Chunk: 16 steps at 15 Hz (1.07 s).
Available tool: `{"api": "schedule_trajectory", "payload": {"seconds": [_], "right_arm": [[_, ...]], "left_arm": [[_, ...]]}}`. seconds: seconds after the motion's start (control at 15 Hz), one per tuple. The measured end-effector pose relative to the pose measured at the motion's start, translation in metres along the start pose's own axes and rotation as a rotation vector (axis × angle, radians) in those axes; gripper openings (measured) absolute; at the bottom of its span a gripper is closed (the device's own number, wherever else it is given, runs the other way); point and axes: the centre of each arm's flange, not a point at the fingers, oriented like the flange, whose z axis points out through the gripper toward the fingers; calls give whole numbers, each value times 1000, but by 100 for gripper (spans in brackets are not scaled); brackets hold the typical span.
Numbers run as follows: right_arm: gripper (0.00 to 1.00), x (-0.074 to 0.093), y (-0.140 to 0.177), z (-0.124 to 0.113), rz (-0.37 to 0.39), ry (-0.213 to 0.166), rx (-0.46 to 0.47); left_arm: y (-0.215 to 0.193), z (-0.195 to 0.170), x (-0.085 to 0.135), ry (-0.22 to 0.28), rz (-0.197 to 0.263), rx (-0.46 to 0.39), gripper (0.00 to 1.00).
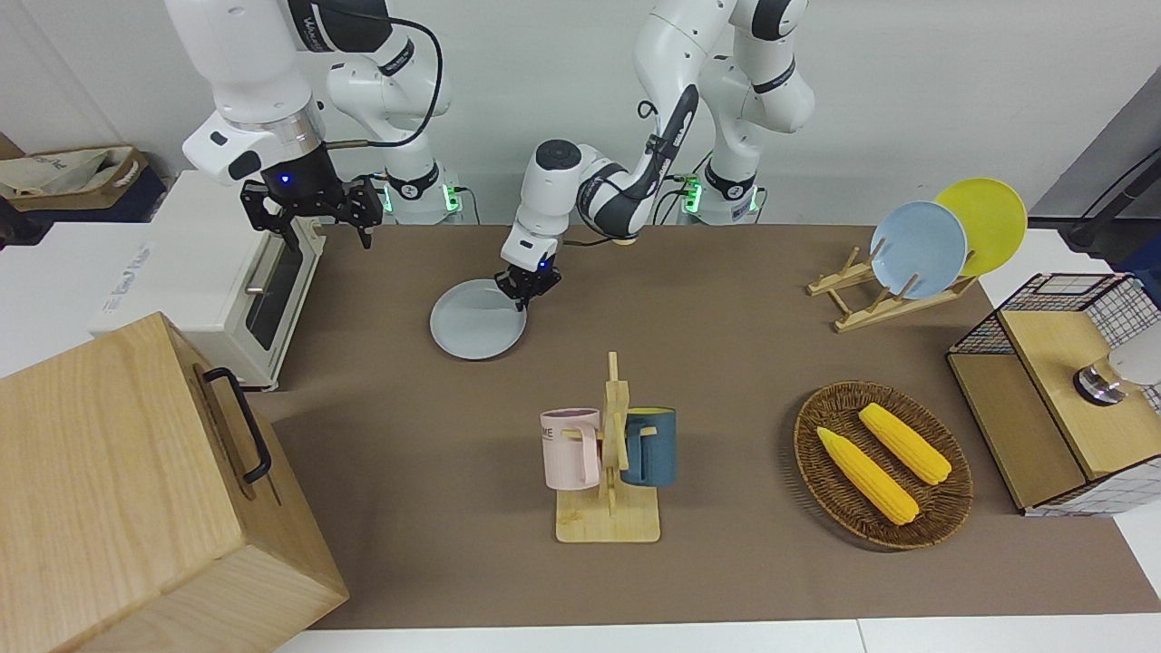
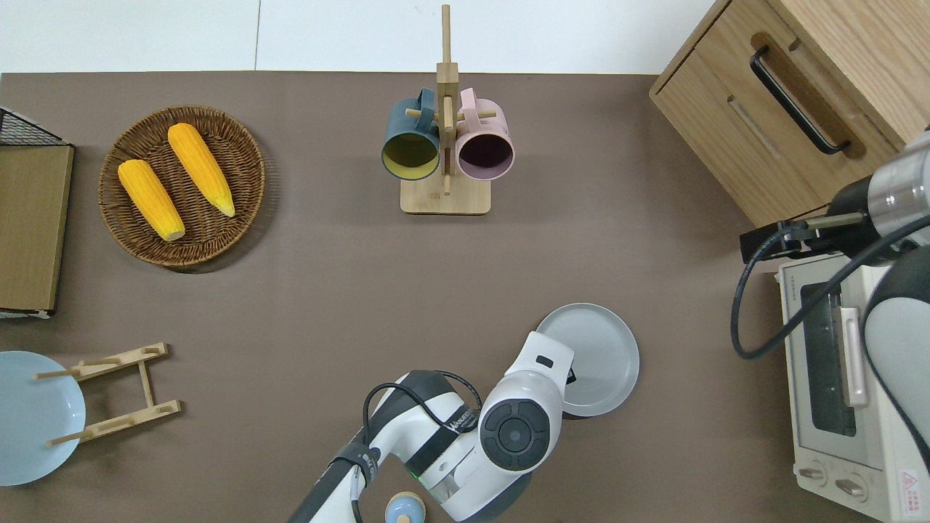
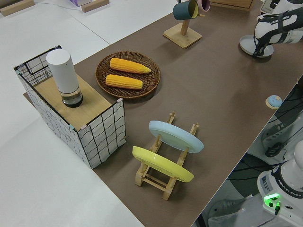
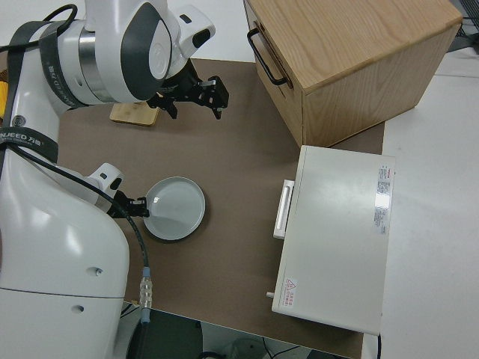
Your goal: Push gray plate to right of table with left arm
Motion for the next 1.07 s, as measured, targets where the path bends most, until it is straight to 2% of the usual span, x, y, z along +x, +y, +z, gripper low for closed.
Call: {"api": "schedule_trajectory", "payload": {"seconds": [0.07,0.13,0.67,0.73,1.07], "right_arm": [[99,0,0,0,0,0,0],[99,0,0,0,0,0,0],[99,0,0,0,0,0,0],[99,0,0,0,0,0,0],[99,0,0,0,0,0,0]], "left_arm": [[0,0,0,0,0,0,2],[0,1,1,0,-1,1,10],[-1,1,2,2,-6,2,92],[-1,1,2,2,-6,2,99],[-4,0,9,17,11,20,100]]}}
